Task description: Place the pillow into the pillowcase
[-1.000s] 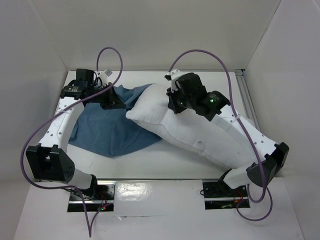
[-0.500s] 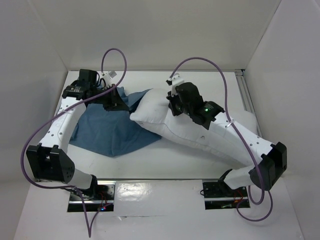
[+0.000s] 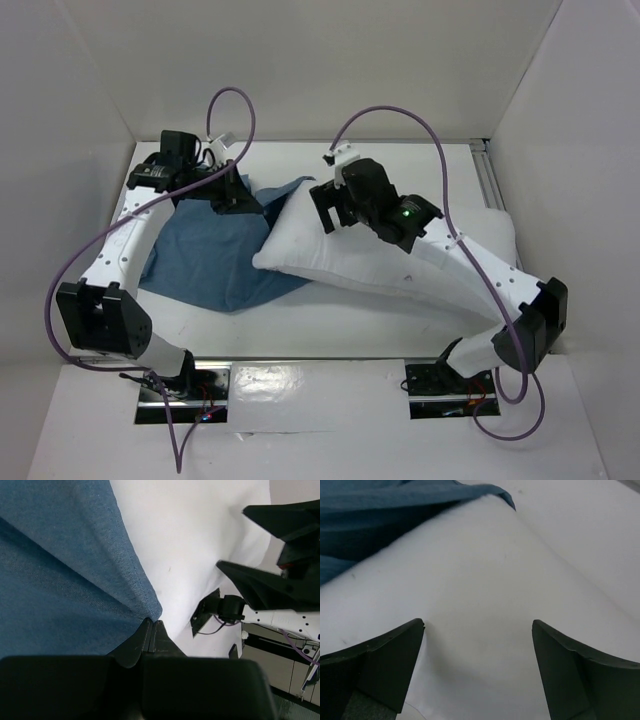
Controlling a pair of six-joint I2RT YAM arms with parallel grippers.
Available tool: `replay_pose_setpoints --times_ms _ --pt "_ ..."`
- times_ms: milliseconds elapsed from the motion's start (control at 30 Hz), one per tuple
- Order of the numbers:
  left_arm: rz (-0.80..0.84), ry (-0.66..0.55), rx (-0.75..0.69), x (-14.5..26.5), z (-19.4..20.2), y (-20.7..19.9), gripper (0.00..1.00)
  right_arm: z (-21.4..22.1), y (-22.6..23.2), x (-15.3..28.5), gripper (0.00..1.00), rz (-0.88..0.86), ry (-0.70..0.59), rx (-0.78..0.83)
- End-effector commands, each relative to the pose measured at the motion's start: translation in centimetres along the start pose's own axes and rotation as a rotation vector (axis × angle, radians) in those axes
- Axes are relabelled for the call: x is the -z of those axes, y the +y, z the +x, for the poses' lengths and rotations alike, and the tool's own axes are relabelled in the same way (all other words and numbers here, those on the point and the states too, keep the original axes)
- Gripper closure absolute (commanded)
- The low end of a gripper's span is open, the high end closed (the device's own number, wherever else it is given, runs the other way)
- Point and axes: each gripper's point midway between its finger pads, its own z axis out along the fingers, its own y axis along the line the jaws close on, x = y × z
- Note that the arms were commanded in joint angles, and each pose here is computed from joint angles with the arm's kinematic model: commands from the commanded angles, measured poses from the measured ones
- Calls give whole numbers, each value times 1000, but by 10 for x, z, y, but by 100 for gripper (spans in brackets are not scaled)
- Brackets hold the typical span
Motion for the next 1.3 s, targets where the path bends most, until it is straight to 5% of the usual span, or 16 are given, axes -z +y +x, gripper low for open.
replay_pose_setpoints --times_ms 0,300,567,600,633,667,833,1033,1267 --pt "46 8 -15 -1 -3 -11 100 -40 14 31 3 31 -97 20" --pt "-20 -15 17 -6 -11 3 100 0 123 29 0 -24 -57 181" --pt "-67 -37 48 -3 -8 13 100 66 155 -14 0 -140 71 113" --pt "-67 -37 48 -3 -8 14 100 71 148 -24 4 -125 94 91" --pt "-66 -39 46 -2 -6 12 100 84 142 -39 87 -84 128 104" --pt "-70 -45 51 0 -7 15 100 89 132 -44 100 -18 142 107" --pt "-89 -43 31 9 0 16 100 44 75 -38 100 156 54 109" --pt "-93 -36 13 13 7 15 100 -21 28 -23 100 56 -69 -52" --pt "-115 2 -7 11 21 26 100 -33 4 -54 100 24 -12 -132"
